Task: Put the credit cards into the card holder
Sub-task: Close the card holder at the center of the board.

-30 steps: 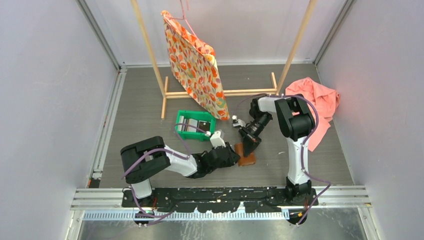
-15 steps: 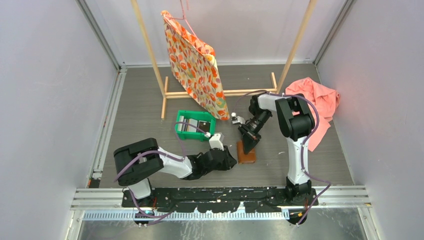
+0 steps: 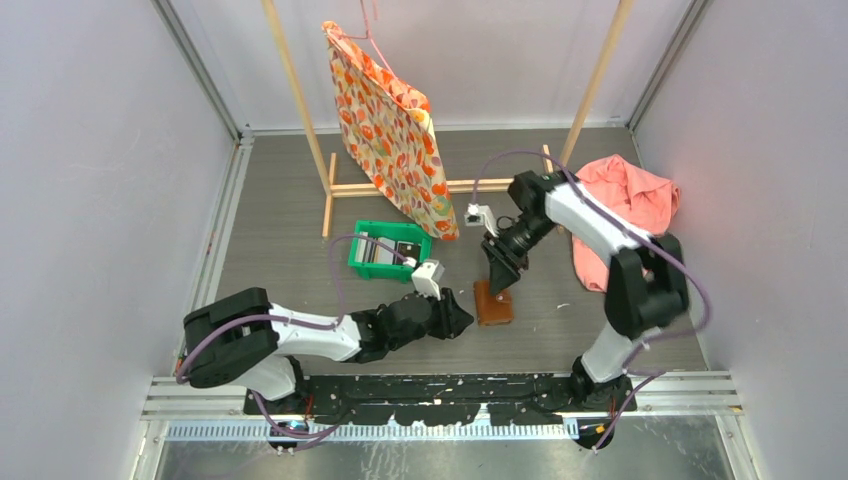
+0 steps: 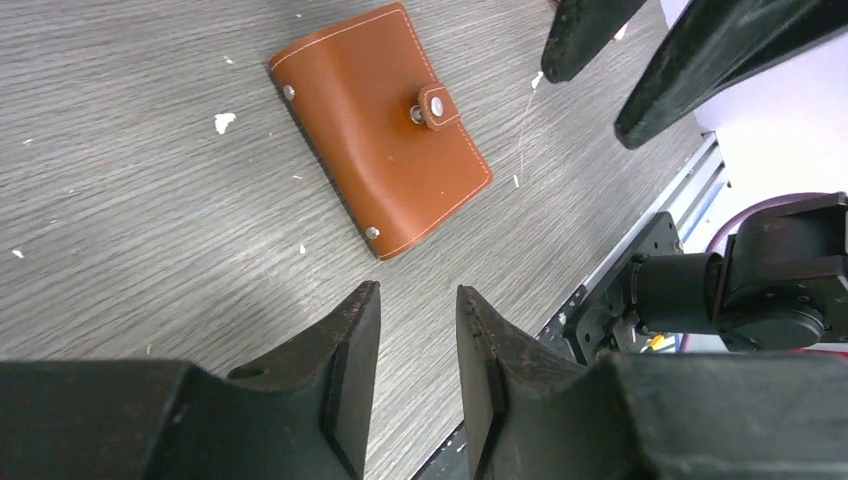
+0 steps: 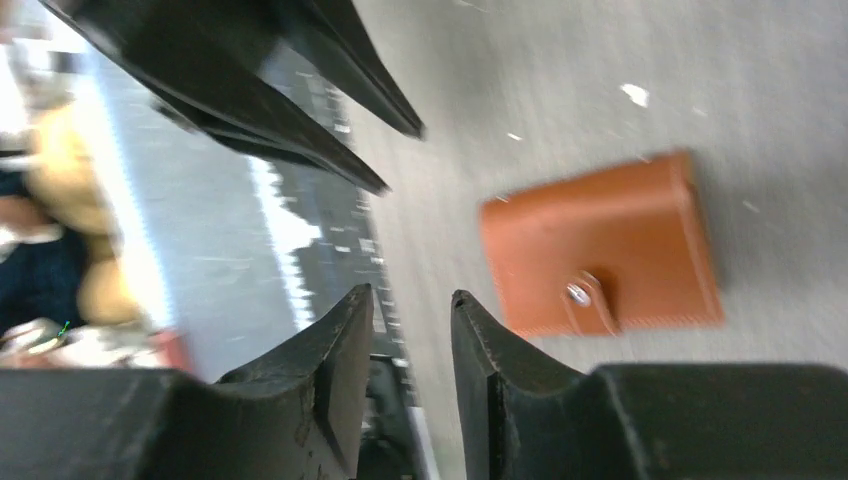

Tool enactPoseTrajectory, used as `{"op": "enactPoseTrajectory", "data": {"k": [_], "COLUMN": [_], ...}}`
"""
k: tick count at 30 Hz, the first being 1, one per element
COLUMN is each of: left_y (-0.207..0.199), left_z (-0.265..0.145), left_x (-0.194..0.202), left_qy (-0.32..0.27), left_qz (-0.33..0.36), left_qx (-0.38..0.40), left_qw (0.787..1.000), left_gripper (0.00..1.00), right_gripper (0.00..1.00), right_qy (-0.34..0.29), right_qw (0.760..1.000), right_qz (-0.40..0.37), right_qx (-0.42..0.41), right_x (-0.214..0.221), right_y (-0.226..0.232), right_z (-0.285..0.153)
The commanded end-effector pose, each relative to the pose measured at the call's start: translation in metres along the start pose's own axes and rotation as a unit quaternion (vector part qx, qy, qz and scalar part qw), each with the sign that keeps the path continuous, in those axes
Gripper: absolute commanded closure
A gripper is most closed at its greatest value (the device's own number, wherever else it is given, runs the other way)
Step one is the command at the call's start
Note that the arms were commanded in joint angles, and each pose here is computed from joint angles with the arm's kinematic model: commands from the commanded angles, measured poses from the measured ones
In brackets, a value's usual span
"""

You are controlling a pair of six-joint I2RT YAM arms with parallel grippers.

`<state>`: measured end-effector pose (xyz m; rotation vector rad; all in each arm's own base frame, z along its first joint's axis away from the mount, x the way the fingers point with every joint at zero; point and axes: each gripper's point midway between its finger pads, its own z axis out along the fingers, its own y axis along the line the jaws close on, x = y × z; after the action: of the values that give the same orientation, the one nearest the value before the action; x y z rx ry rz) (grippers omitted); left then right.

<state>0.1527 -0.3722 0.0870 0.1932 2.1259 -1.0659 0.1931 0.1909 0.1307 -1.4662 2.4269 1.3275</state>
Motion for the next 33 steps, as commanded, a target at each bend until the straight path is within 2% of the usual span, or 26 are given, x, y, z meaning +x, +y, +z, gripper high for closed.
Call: {"op": "enactPoseTrajectory", "data": {"k": [1, 4, 8, 11, 14, 17, 22, 26, 33], "left_y": [0.006, 0.01, 0.017, 0.021, 0.029, 0.033, 0.032, 0.026, 0.027], "left_z": [-0.004, -0.001, 0.006, 0.013, 0.019, 0.023, 0.026, 0.025, 0.03], "left_x": [-0.009, -0.008, 0.0, 0.005, 0.005, 0.003, -0.003, -0.011, -0.011], "left_qy": [-0.025, -0.028, -0.019, -0.012, -0.01, -0.01, -0.021, -0.044, -0.06], "left_qz": [0.033, 0.041, 0.042, 0.044, 0.046, 0.043, 0.046, 0.079, 0.168], "left_qx": [-0.007, -0.013, -0.023, -0.037, -0.057, -0.061, -0.037, -0.007, 0.031], "left_qw": [0.999, 0.999, 0.999, 0.998, 0.997, 0.997, 0.998, 0.996, 0.983], "left_gripper": [0.64, 0.64, 0.64, 0.64, 0.65, 0.65, 0.65, 0.65, 0.65], "right_gripper": [0.6, 0.7, 0.73, 0.8, 0.81, 0.83, 0.83, 0.84, 0.91], "right_qy": [-0.053, -0.039, -0.001, 0.004, -0.001, 0.011, 0.023, 0.047, 0.046], "right_qw": [0.969, 0.946, 0.953, 0.951, 0.953, 0.95, 0.923, 0.918, 0.919], "right_qz": [-0.009, 0.009, 0.029, 0.01, -0.039, -0.145, -0.327, -0.361, -0.353], "right_qx": [0.24, 0.32, 0.303, 0.309, 0.301, 0.275, 0.201, 0.159, 0.172], "right_x": [0.006, 0.027, 0.034, 0.025, 0.021, 0.026, 0.033, 0.042, 0.042], "right_y": [-0.048, -0.074, -0.089, -0.098, -0.098, -0.094, -0.074, -0.07, -0.08], "right_z": [-0.022, -0.028, -0.018, -0.015, -0.01, -0.005, 0.007, 0.012, 0.016]}}
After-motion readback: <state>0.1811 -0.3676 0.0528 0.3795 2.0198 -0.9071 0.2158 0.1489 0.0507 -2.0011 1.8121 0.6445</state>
